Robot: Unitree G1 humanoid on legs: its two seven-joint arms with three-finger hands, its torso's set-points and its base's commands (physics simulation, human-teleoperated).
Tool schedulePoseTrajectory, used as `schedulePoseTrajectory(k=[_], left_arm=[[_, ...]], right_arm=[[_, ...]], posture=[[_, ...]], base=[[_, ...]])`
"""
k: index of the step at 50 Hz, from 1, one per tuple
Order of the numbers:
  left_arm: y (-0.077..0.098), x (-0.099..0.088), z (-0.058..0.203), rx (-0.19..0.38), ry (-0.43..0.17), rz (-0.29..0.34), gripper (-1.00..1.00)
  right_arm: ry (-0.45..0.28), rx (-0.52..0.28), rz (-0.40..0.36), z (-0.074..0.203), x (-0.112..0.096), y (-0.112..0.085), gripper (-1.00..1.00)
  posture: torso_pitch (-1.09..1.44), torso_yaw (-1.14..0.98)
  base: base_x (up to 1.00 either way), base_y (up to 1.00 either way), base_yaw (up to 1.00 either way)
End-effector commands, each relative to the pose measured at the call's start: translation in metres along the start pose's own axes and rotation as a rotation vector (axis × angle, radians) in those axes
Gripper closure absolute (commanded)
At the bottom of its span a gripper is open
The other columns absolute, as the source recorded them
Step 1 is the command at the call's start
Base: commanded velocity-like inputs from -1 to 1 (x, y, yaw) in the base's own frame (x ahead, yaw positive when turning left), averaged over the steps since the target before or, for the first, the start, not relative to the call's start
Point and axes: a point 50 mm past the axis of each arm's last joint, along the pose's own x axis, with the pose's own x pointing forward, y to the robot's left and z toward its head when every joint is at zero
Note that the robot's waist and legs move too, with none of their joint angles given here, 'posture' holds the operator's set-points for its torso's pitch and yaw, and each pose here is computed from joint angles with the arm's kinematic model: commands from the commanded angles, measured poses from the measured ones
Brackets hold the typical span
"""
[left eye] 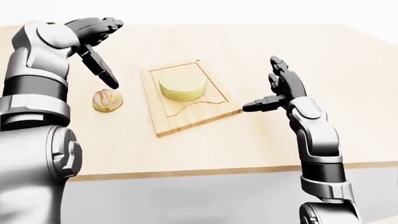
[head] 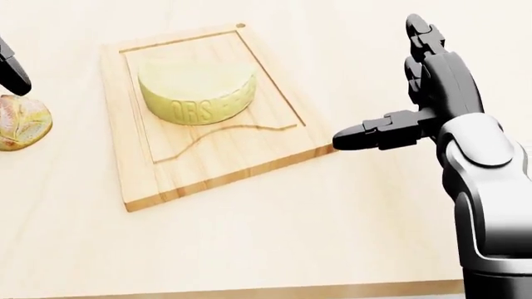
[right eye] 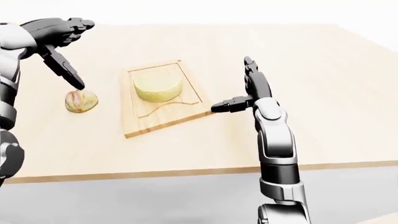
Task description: Place the bread and cheese on the cutting board.
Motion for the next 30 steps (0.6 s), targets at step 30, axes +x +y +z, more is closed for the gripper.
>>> schedulePoseTrajectory(k=[30], left_arm=[[0.002, -0.021, -0.02, -0.049, -0.098, -0.077, -1.0]], right_arm=[[-0.089, -0.028, -0.012, 0.015, -0.001, -0.001, -1.0]], posture=[[0.0, 0.0]], base=[[0.0, 0.0, 0.0]])
